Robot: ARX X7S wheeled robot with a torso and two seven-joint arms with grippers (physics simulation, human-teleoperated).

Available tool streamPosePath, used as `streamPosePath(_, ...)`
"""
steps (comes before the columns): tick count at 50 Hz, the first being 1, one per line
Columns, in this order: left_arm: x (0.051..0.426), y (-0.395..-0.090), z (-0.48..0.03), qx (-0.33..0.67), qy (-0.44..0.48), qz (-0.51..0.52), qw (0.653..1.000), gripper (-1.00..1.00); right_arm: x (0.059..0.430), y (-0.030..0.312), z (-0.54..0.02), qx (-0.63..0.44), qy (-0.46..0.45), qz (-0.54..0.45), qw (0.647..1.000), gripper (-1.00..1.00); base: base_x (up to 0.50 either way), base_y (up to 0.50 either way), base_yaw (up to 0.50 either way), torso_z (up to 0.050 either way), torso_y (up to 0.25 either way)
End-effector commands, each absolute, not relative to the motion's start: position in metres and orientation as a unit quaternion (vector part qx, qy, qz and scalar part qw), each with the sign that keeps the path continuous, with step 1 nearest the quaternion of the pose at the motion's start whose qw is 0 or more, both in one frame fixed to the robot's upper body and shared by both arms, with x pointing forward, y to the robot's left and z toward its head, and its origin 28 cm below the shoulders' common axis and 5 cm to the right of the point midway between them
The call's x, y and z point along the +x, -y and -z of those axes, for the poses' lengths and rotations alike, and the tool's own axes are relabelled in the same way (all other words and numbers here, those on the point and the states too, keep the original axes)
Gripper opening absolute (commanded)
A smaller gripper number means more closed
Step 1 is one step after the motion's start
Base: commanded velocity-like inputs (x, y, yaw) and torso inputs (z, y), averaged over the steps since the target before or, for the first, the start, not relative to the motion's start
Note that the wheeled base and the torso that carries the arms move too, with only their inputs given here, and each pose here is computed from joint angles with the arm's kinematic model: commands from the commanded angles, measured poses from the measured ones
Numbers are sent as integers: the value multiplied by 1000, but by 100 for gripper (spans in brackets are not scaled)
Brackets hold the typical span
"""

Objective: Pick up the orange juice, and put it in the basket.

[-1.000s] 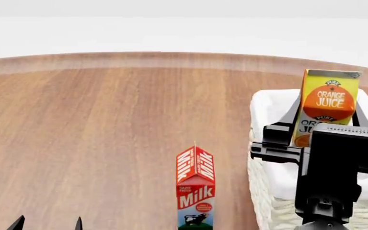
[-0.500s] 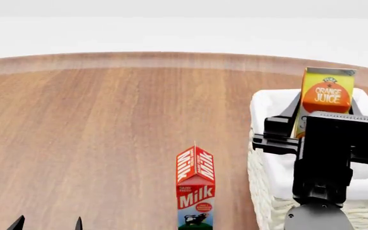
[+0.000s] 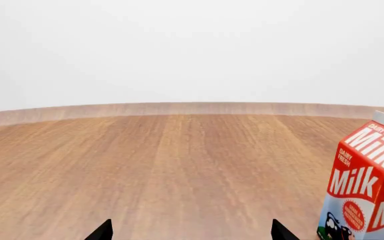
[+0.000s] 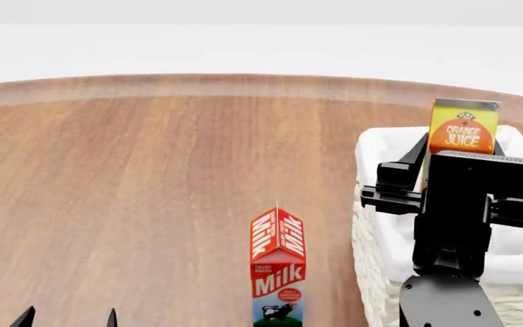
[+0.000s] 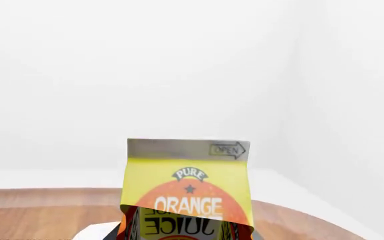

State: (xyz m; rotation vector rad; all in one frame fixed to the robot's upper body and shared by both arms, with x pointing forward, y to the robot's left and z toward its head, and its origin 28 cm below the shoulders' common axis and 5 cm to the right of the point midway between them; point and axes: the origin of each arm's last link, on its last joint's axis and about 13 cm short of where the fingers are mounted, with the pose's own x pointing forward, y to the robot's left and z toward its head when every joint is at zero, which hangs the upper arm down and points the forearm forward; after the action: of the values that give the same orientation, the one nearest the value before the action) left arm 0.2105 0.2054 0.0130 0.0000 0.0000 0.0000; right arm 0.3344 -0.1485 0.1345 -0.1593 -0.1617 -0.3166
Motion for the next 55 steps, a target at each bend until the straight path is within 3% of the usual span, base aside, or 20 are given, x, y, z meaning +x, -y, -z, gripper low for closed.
streamPosePath(1,211,-205,-13,0,0,0,1000,100,345,152,-134,-101,82,171,977,-100,0,0,0,0,0)
streamPosePath(55,211,-205,-13,0,0,0,1000,100,372,162,-116,-106,52,203,972,-100,0,0,0,0,1)
